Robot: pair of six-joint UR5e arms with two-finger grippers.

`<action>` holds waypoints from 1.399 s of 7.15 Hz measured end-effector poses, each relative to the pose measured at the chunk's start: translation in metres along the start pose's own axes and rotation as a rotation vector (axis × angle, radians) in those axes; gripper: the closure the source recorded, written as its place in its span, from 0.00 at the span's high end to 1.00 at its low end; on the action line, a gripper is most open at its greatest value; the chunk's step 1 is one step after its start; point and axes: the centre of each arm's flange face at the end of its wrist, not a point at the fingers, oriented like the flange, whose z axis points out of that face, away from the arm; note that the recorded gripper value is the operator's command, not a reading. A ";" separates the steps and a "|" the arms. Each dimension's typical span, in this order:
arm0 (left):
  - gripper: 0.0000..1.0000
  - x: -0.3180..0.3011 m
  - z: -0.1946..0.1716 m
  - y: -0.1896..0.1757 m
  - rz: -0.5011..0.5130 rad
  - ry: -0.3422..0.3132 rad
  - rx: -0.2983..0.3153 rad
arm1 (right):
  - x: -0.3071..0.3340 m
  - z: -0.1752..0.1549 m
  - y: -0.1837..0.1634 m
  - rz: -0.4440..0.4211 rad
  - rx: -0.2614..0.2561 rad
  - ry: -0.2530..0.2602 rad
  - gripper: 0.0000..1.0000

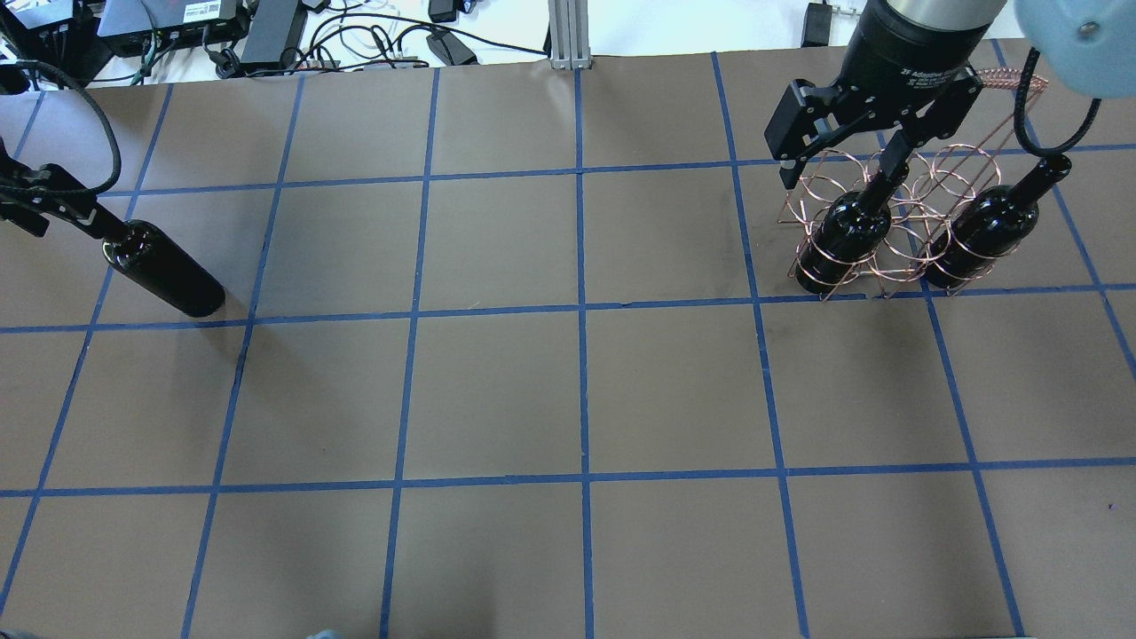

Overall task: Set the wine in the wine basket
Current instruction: 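Close the left gripper on the bottle neck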

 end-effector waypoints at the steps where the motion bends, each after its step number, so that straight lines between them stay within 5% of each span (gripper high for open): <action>1: 0.71 -0.004 0.005 -0.005 0.005 -0.012 0.009 | 0.000 0.000 0.000 -0.002 0.000 0.000 1.00; 4: 0.53 -0.008 0.014 -0.011 -0.001 -0.012 0.015 | 0.000 0.000 0.000 -0.007 0.000 0.001 1.00; 10: 0.53 -0.006 0.015 -0.013 -0.011 -0.013 0.021 | 0.001 0.000 0.000 -0.010 -0.002 0.006 1.00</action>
